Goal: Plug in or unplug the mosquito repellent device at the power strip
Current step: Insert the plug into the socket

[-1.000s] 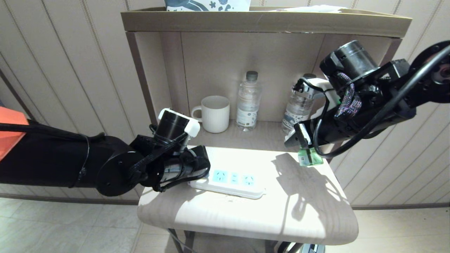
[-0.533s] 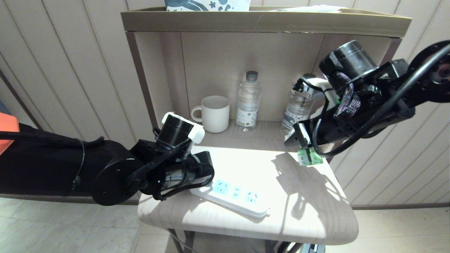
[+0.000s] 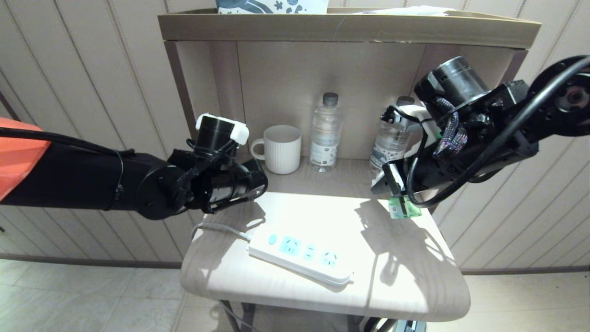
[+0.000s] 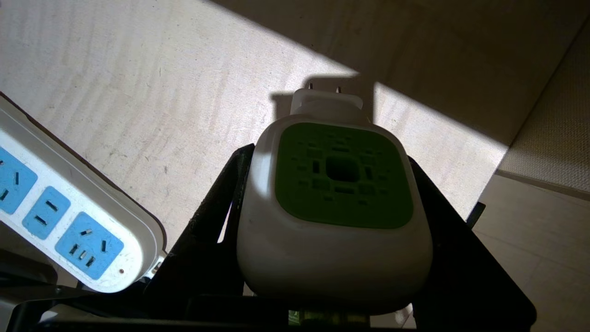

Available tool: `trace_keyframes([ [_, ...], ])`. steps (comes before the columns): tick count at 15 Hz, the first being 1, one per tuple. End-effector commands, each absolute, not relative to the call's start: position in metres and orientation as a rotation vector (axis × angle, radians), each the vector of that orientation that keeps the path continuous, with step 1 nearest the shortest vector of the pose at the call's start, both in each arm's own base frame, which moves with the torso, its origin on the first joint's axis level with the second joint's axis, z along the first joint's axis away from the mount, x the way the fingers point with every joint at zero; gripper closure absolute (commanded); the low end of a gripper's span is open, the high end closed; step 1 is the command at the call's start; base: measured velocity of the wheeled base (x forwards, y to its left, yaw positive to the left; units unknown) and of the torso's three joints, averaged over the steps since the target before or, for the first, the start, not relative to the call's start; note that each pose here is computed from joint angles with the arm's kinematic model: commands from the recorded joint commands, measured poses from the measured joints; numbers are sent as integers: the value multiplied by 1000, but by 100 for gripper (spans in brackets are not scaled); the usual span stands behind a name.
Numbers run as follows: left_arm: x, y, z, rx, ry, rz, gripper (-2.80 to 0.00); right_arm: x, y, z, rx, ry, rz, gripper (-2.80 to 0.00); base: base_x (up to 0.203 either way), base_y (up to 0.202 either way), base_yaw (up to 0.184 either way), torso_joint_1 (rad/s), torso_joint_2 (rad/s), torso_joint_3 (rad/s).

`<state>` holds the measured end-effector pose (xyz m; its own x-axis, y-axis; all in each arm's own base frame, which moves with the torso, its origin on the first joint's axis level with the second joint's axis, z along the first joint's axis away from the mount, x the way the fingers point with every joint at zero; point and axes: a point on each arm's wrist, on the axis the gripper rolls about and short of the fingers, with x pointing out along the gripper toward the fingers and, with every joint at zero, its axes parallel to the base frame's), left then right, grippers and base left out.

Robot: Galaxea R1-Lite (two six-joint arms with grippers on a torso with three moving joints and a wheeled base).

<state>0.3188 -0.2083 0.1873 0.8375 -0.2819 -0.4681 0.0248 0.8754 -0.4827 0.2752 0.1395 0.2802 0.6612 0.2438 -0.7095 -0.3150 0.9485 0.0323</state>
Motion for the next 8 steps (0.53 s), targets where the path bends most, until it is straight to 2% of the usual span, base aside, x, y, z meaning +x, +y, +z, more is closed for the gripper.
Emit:
trace_keyframes([
  [1,335,-194,199,-520,508,-129,0,275,140,280,-97,791,316,0,0,0,0,0,0,0],
  [3,330,-183,215,-519,486,-124,0,275,140,281,-94,788,316,0,0,0,0,0,0,0],
  [6,282,-143,276,-519,387,-137,0,275,140,281,-93,787,317,0,0,0,0,0,0,0],
  [8,260,-120,289,-482,380,-111,0,275,140,281,-93,787,317,0,0,0,0,0,0,0],
])
